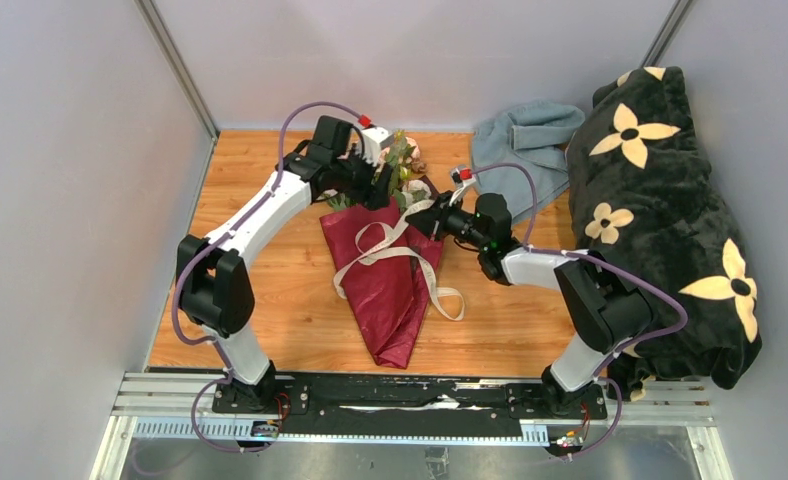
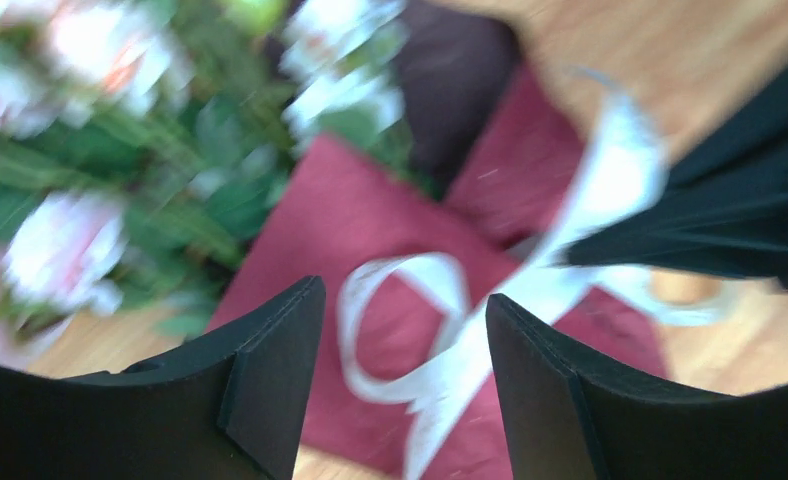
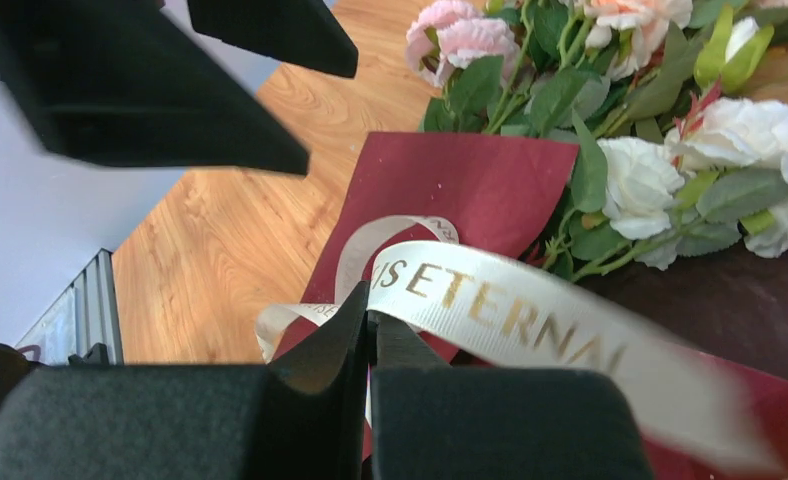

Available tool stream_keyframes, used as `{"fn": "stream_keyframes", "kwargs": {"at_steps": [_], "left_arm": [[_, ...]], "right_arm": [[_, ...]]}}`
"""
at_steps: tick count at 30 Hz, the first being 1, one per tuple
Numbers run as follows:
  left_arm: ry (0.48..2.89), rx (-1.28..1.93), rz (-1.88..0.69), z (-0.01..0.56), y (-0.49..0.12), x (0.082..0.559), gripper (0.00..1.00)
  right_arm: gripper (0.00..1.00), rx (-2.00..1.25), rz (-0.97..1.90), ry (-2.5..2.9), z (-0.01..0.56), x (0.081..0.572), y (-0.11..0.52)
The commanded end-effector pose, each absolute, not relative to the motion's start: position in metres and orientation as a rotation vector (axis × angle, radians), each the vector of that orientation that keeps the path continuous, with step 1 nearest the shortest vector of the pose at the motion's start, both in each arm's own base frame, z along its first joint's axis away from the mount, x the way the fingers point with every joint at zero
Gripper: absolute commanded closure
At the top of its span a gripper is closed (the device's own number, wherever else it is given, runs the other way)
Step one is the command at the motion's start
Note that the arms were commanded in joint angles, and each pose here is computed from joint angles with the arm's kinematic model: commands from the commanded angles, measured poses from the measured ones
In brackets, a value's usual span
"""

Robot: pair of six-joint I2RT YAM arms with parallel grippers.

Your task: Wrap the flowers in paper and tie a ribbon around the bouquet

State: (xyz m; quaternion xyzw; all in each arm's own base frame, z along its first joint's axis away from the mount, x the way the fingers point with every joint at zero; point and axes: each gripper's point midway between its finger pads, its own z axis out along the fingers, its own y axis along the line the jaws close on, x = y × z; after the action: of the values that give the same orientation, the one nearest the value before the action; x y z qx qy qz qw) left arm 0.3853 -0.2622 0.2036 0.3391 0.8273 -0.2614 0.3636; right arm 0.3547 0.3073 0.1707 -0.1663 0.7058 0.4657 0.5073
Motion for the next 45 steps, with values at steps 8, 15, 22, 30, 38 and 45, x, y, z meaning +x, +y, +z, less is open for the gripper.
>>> {"fn": "stream_keyframes", "kwargs": {"at_steps": [8,15,22,30,38,45], "left_arm": [[2.544,0.937,-0.283,0.067,-0.181,0.385,0.33],[2.597,0.973,-0.304,0.047,-0.179,0.374,0.81],[2.386,1.012,-0.516,0.111,-0.205,0.362,1.00],[2.271,0.943,-0.496,0.160,-0.191,0.347,1.00],[2.429,0.756,-0.151,0.148,-0.100,0.337,1.00],[2.584,0.750,0.009,0.098,-0.046,0.305,0.78]], "right_arm": [[1.00,-0.407,1.085,1.801,0.144,0.351,0.300],[1.00,-0.406,1.115,1.820,0.143,0.352,0.307],[1.00,-0.419,1.076,1.872,0.137,0.376,0.332],[1.00,-0.372,0.984,2.062,0.081,0.397,0.333],[1.00,-0.396,0.926,2.160,0.049,0.391,0.326],[1.00,-0.510,0.913,2.194,0.045,0.381,0.336]]}}
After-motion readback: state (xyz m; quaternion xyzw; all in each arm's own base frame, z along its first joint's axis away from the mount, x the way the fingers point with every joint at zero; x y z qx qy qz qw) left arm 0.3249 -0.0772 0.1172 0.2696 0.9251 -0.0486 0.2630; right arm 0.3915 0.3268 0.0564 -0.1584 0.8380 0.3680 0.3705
